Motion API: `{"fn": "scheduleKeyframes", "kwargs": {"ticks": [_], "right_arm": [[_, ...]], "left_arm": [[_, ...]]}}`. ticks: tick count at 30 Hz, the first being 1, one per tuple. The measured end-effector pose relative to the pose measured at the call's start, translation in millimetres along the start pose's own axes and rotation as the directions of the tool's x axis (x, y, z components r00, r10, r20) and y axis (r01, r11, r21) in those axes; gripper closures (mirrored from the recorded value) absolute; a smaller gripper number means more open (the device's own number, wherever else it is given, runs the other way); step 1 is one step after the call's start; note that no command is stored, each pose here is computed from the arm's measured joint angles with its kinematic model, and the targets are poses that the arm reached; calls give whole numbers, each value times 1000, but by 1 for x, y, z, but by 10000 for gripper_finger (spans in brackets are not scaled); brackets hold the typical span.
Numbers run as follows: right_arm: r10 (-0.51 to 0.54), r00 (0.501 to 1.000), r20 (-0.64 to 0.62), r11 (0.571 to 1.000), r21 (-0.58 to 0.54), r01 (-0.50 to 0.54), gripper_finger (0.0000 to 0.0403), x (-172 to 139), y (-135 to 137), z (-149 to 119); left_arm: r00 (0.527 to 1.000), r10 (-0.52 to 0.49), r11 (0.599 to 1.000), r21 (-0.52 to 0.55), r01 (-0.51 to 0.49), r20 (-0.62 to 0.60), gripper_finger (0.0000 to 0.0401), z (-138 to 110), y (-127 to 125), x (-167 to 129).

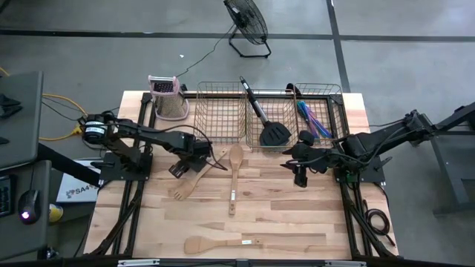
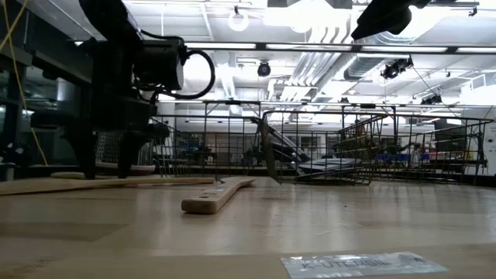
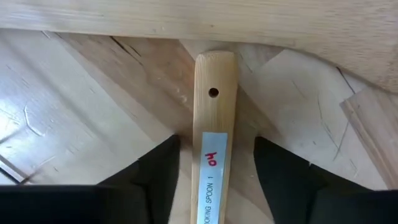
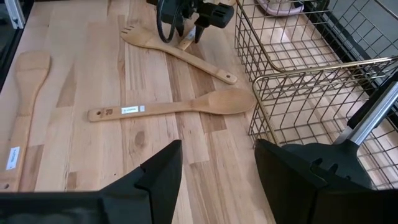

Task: Pick & Place Kitchen Items
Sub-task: Put the wooden slotted turner spatula into the left mesh basket

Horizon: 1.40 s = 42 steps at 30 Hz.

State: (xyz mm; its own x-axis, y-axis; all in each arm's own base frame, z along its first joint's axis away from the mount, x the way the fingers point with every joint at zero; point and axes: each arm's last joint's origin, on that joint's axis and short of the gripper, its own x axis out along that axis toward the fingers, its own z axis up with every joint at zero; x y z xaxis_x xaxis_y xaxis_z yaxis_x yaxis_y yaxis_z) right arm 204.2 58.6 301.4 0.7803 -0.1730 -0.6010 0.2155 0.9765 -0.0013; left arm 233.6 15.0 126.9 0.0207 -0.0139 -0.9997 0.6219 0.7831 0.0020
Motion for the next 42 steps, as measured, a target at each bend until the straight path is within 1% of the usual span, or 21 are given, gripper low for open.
{"fn": "scheduleKeyframes", "kwargs": {"ticks": [9,11,18,29,36,42], "right_arm": [[21,1000,0,1000,-16,-21,208,-2,5,-2],[26,1000,0,1000,-13,-26,208,-3,6,-2],[41,999,1,999,-17,-41,208,-5,10,-3],[42,999,1,999,-15,-42,208,-5,10,-4],[42,999,1,999,-15,-42,208,-5,10,-4],[42,999,1,999,-15,-42,208,-5,10,-4]], "left_arm": [[1000,-2,1000,0,2,-3,311,0,0,2],[1000,0,1000,0,0,-3,327,0,0,2],[1000,-3,1000,-7,3,-9,327,1,1,1],[1000,18,999,-33,-18,5,327,11,9,-19],[1000,-7,999,-32,7,-2,327,10,8,-20],[1000,-5,999,-33,5,-7,327,10,8,-22]]}}
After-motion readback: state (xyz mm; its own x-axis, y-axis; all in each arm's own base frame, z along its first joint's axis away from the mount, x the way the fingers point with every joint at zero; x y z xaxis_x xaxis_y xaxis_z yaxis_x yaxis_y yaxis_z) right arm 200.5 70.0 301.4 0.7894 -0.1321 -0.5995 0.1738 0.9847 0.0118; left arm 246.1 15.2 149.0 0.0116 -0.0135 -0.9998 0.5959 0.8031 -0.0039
